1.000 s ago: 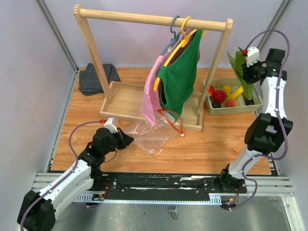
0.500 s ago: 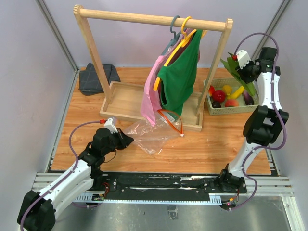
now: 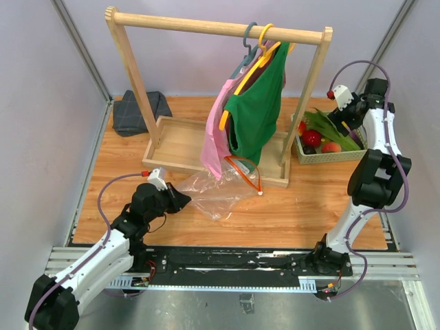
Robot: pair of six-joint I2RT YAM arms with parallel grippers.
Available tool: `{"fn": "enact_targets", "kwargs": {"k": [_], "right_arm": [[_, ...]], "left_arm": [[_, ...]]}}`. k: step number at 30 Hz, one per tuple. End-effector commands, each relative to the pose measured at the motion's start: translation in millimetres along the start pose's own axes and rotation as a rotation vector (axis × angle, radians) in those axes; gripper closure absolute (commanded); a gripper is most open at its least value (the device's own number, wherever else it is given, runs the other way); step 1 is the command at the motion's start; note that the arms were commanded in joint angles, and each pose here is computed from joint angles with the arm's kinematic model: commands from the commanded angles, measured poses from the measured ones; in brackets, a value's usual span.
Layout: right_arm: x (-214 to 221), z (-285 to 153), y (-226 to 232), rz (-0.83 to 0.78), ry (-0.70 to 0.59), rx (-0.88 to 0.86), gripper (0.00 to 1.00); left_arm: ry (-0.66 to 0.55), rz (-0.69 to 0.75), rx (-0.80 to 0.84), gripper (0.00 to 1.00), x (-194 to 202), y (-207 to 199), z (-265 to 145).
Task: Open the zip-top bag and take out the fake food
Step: Place the fake vegetable in the bin, then place the zipper food storage bag at the center of the board.
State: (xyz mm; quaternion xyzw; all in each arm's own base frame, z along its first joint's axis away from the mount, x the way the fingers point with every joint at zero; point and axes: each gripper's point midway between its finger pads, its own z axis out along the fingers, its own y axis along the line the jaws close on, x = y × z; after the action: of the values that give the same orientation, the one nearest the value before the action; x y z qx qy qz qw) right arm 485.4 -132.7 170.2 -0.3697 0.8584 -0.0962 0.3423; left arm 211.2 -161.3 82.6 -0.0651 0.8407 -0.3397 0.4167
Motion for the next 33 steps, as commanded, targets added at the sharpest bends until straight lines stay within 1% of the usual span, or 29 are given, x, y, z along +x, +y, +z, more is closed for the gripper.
{"fn": "enact_targets", "kwargs": {"k": [1, 4, 7, 12, 14, 19, 21, 23, 26, 30, 33], "right_arm": [[-35, -29, 10, -0.025, -0.088, 0.013, 0.23], [-48, -47, 15, 0.004, -0.139, 0.016, 0.2], [-58, -68, 29, 0.027, -0.199, -0.001, 0.19], [-78, -114, 63, 0.082, -0.319, -0.055, 0.18], [-86, -138, 82, 0.112, -0.378, -0.083, 0.17], [-89, -179, 117, 0.202, -0.497, -0.116, 0.07], [-85, -190, 124, 0.257, -0.54, -0.131, 0.03], [-84, -197, 136, 0.282, -0.563, -0.159, 0.02], [-82, -206, 156, 0.286, -0.582, -0.198, 0.02], [-86, -216, 188, 0.304, -0.638, -0.317, 0.02], [-85, -222, 208, 0.28, -0.664, -0.381, 0.02]], "left_arm": [[-0.027, -0.009, 0.019, 1.0, -9, -7, -1], [-0.03, -0.011, 0.019, 1.0, -11, -8, -2], [-0.029, -0.014, 0.022, 1.0, -11, -9, -4], [-0.016, -0.026, 0.03, 1.0, -11, -14, -7], [-0.022, -0.033, 0.035, 1.0, -14, -16, -9], [-0.028, -0.024, 0.053, 1.0, -25, -29, -14], [-0.016, -0.019, 0.044, 1.0, -27, -30, -16], [0.001, -0.021, 0.03, 1.0, -26, -30, -16], [0.025, -0.04, 0.009, 1.0, -23, -28, -16], [0.06, -0.074, -0.024, 1.0, -17, -24, -18], [0.06, -0.08, -0.062, 1.0, -21, -22, -21]]}}
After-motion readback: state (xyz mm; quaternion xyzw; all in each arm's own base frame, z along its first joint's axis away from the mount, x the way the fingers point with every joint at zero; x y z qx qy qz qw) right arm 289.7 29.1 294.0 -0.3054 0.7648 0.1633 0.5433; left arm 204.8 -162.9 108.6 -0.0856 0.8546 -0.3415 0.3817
